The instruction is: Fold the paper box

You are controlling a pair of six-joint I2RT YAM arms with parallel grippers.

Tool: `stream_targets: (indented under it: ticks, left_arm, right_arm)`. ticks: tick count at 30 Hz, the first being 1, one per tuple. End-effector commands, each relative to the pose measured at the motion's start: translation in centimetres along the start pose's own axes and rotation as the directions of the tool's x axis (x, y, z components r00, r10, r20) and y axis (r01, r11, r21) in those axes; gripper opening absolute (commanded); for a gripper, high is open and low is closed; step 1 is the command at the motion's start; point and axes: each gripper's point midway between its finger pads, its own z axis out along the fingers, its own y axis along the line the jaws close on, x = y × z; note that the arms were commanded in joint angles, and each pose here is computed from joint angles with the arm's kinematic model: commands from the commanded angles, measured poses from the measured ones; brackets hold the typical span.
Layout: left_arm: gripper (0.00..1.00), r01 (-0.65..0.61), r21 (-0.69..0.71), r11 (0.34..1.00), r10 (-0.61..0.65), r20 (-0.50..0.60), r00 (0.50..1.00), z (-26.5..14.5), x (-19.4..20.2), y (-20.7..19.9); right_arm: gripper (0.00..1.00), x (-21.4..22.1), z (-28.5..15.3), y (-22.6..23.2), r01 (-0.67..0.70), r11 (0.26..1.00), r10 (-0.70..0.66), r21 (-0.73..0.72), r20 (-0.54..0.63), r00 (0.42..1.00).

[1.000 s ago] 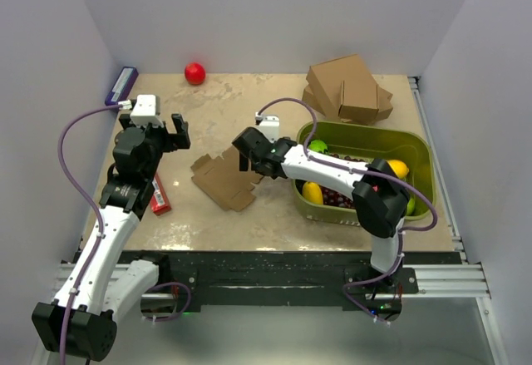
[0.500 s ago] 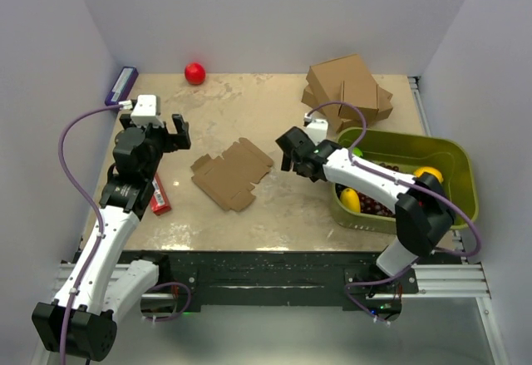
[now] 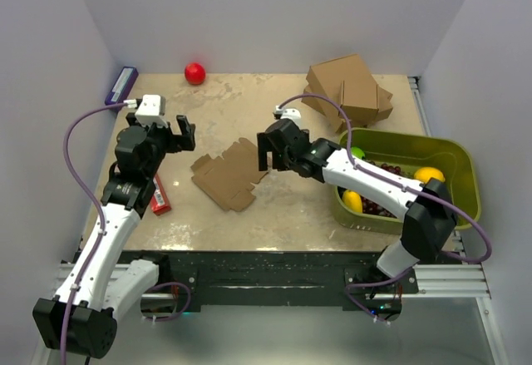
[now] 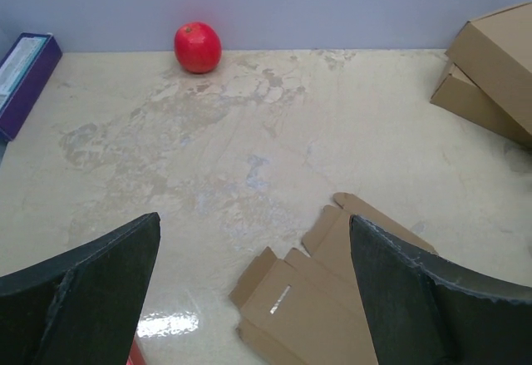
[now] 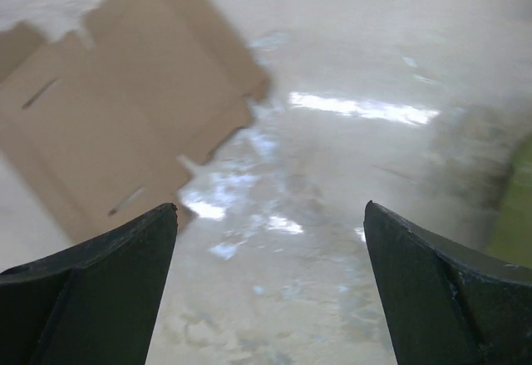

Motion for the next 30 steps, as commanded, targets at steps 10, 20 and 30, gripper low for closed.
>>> stream_targets:
  ticks: [10,20,30]
  left_arm:
    - [1.00,0.046,0.197,0.979,-0.049,0.006,0.999,0.5,-0.3,-3.5]
    - [0.98,0.022,0.262,0.965,-0.039,0.058,0.998,-0.1,-1.5,-4.6]
    - [0.98,0.021,0.259,0.966,-0.037,0.057,0.998,-0.1,-1.5,-4.5]
  right_arm:
    - [0.83,-1.4,5.3,3.2,-0.092,0.966,0.061,-0.243,-0.132,0.989]
    - [0.70,1.8,10.9,2.5,-0.327,0.927,0.295,-0.182,-0.181,0.938]
    - [0.59,2.9,13.0,1.2,-0.438,0.892,0.425,-0.109,-0.124,0.896]
